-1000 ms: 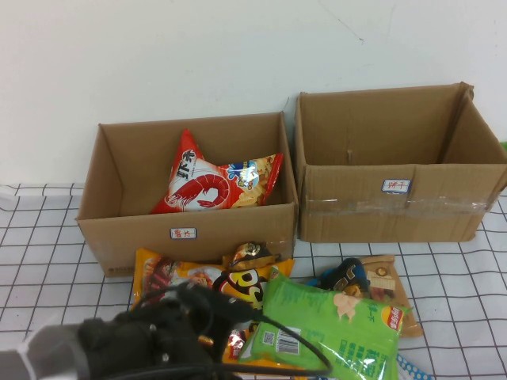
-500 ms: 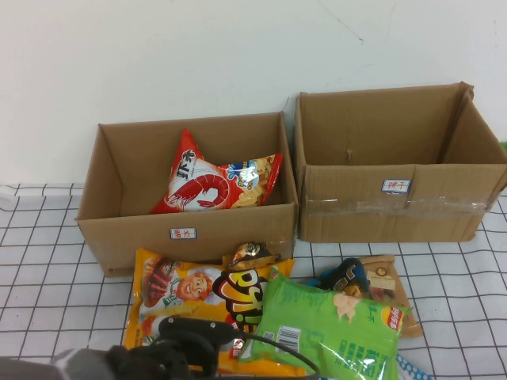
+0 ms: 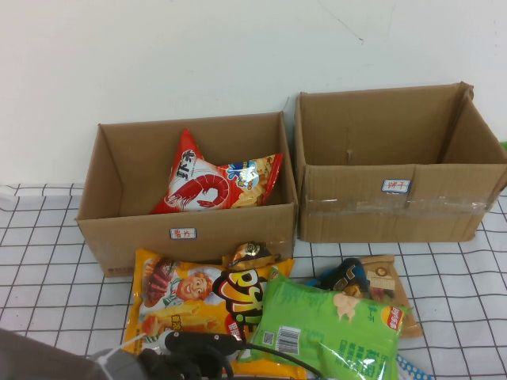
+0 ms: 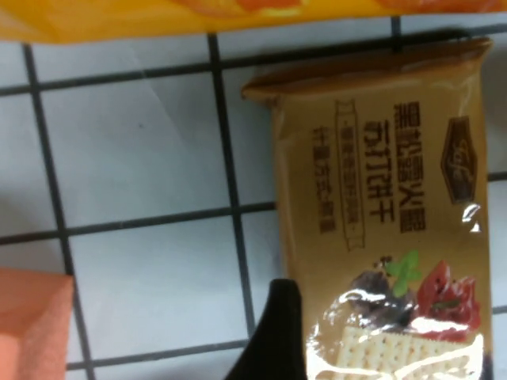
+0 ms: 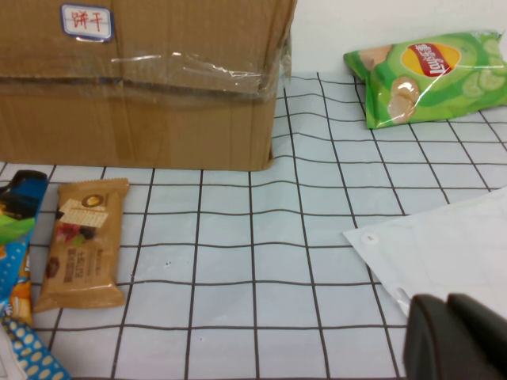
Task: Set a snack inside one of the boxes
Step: Pick up the biscuit
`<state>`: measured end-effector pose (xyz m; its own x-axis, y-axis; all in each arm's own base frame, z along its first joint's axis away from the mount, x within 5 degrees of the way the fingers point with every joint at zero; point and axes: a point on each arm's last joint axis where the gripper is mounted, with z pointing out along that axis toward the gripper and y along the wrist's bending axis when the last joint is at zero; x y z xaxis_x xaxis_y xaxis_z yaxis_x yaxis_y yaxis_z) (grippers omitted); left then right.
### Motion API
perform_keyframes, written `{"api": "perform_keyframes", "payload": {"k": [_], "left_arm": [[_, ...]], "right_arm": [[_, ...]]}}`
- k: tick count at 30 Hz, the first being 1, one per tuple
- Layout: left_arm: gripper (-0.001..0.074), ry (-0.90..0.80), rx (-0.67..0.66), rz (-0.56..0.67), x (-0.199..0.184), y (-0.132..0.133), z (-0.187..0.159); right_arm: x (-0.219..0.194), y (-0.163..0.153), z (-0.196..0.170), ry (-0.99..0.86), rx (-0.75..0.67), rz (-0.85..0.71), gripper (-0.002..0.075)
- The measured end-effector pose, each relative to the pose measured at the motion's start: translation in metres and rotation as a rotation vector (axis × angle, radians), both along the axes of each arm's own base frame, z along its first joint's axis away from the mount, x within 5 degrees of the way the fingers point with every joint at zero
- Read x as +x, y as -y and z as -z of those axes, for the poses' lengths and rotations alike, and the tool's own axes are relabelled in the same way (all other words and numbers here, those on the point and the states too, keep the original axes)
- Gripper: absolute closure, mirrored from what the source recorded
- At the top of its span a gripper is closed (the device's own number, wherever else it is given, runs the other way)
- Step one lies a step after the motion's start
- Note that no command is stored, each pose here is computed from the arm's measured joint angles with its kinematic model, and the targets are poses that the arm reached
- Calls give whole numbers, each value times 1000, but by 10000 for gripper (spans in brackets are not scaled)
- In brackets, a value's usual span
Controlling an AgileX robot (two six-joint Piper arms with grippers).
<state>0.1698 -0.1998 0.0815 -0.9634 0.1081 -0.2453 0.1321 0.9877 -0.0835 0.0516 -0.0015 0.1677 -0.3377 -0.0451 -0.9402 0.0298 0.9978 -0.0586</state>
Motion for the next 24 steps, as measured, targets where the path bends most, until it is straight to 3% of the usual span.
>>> {"api": "perform_keyframes", "payload": {"k": [10, 13, 16, 24], "left_arm": [[118, -10, 34, 29, 0, -1, 10], [178, -10, 44, 31, 0, -2, 10], [288, -5, 53, 46, 0, -3, 10], [297, 7, 42, 60, 1, -1, 7]], "right_arm": [[0, 0, 0, 0, 0, 0, 727], [0, 0, 0, 0, 0, 0, 727], [0, 0, 0, 0, 0, 0, 727], [0, 0, 0, 0, 0, 0, 727]]}}
